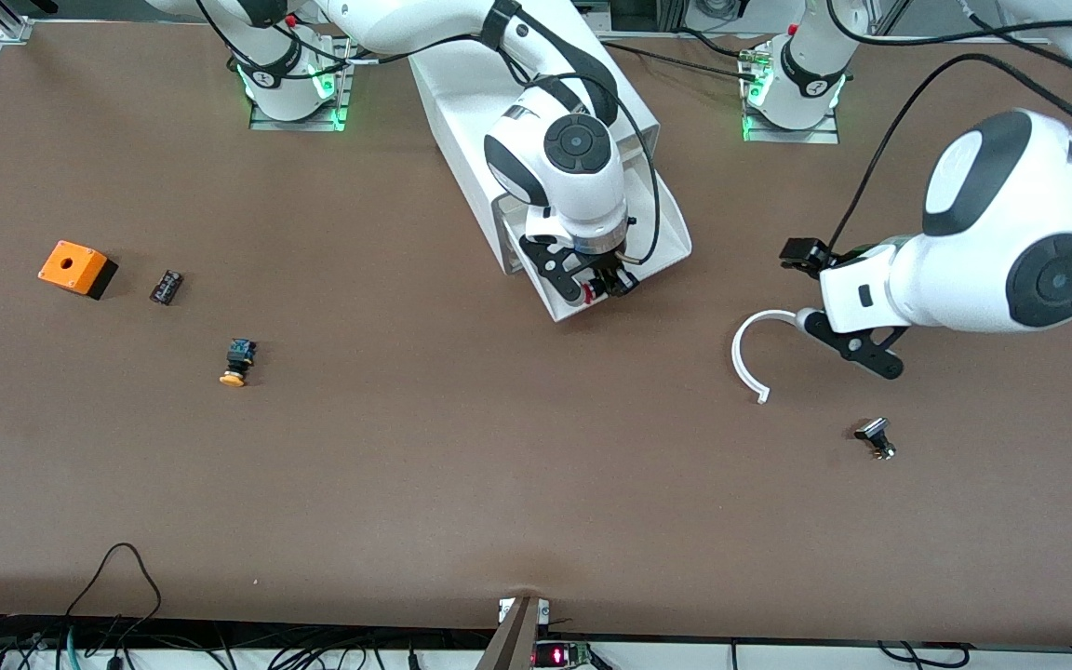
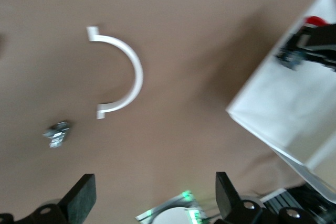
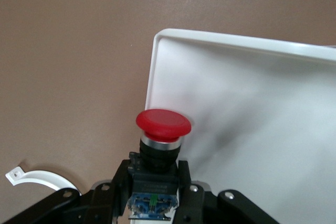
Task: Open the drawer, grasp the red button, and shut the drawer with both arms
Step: 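Lift the red button out and carry it toward the table with the right gripper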
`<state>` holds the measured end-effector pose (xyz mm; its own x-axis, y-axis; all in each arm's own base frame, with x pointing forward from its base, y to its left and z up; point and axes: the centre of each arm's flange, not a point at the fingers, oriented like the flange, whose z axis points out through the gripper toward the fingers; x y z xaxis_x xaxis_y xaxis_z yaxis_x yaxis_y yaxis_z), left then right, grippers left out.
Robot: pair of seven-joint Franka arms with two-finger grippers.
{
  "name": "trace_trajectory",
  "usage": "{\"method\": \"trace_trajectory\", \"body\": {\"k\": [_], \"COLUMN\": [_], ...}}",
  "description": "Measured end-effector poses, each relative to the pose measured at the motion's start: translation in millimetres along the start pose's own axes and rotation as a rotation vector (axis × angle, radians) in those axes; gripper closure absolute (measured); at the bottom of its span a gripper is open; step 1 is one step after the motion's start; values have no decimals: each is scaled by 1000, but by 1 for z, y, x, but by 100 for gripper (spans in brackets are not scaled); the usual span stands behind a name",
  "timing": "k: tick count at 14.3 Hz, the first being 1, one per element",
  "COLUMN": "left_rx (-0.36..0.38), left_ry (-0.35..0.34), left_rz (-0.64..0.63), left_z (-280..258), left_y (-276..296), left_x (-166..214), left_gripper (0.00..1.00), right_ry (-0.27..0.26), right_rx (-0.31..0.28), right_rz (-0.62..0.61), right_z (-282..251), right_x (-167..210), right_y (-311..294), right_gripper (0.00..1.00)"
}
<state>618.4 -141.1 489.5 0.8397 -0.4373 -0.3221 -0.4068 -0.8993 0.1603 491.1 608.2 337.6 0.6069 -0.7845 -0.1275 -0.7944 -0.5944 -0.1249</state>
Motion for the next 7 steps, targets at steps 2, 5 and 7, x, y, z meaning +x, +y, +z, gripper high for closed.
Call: {"method": "trace_trajectory", "body": {"k": [2, 5, 7], "left_rx": [101, 136, 137], "left_ry": [26, 58, 78], "left_rz": [-39, -83, -95], "left_z": [-14, -24, -31], "left_y": [9, 13, 9], "left_x": [-3, -4, -5], "left_gripper": [0, 0, 0], "right_ry": [7, 14, -18], "right_rx": [-15, -8, 7], "right_rz": [2, 26, -2], "right_z": [-4, -39, -84], "right_x": [3, 27, 69], "right_y": [0, -8, -14], "right_gripper": [60, 60, 60]}}
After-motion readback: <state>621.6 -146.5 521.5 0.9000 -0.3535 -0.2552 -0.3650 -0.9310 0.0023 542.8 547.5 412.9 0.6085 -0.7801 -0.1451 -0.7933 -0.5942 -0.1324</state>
